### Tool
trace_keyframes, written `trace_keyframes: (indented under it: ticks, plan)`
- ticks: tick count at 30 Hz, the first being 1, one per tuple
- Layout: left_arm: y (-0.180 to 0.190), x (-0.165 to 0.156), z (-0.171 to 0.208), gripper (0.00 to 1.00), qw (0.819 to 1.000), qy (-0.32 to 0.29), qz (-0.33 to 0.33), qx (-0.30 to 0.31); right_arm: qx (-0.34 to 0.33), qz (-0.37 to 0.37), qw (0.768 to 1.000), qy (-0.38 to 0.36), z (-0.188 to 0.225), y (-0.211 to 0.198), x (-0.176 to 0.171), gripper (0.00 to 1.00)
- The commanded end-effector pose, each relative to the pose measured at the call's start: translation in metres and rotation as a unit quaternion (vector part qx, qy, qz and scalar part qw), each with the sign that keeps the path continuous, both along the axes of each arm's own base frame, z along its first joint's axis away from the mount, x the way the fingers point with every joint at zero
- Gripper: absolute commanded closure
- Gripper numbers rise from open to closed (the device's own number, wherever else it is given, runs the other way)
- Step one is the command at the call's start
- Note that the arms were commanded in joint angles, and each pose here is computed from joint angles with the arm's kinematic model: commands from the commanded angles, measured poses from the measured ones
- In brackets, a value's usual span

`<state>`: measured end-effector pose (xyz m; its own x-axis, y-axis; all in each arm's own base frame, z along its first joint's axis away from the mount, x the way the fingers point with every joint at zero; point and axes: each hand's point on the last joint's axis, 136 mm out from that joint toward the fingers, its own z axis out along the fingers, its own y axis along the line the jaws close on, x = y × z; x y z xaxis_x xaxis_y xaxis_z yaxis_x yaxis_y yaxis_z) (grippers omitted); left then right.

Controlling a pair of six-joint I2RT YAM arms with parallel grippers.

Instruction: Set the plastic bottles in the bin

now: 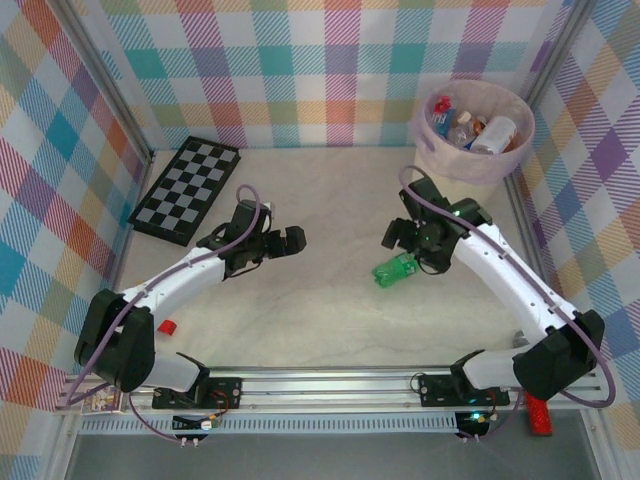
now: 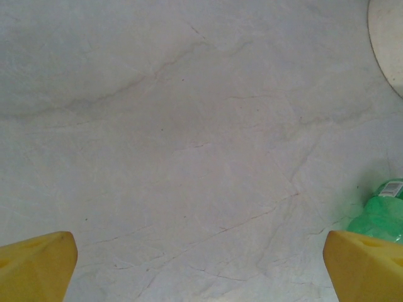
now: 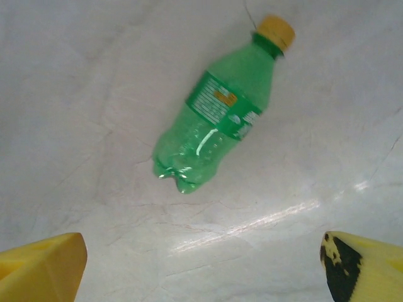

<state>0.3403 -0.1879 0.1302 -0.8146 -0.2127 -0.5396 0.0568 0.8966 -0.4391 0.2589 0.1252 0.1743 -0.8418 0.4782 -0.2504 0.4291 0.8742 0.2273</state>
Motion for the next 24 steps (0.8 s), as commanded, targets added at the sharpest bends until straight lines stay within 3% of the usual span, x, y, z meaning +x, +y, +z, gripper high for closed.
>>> trace_keyframes:
  ticks: [1, 6, 13, 24]
  plan:
    - [-0.001, 0.006, 0.003, 0.0, 1.0, -0.01, 0.007, -0.021, 0.072, -0.091, 0.993, 0.007, -0.022, 0.015, 0.013, 0.05]
    - [-0.002, 0.005, 0.002, 0.0, 1.0, -0.007, 0.004, -0.022, 0.095, -0.132, 0.986, 0.035, -0.07, 0.026, 0.024, 0.06]
    - [0.003, -0.001, 0.003, 0.0, 1.0, -0.007, 0.008, -0.018, 0.07, -0.16, 0.983, 0.054, -0.11, 0.02, 0.029, 0.1]
    - [0.001, 0.0, 0.004, 0.0, 1.0, -0.006, 0.008, -0.021, 0.049, -0.169, 0.983, 0.056, -0.131, 0.008, 0.032, 0.26]
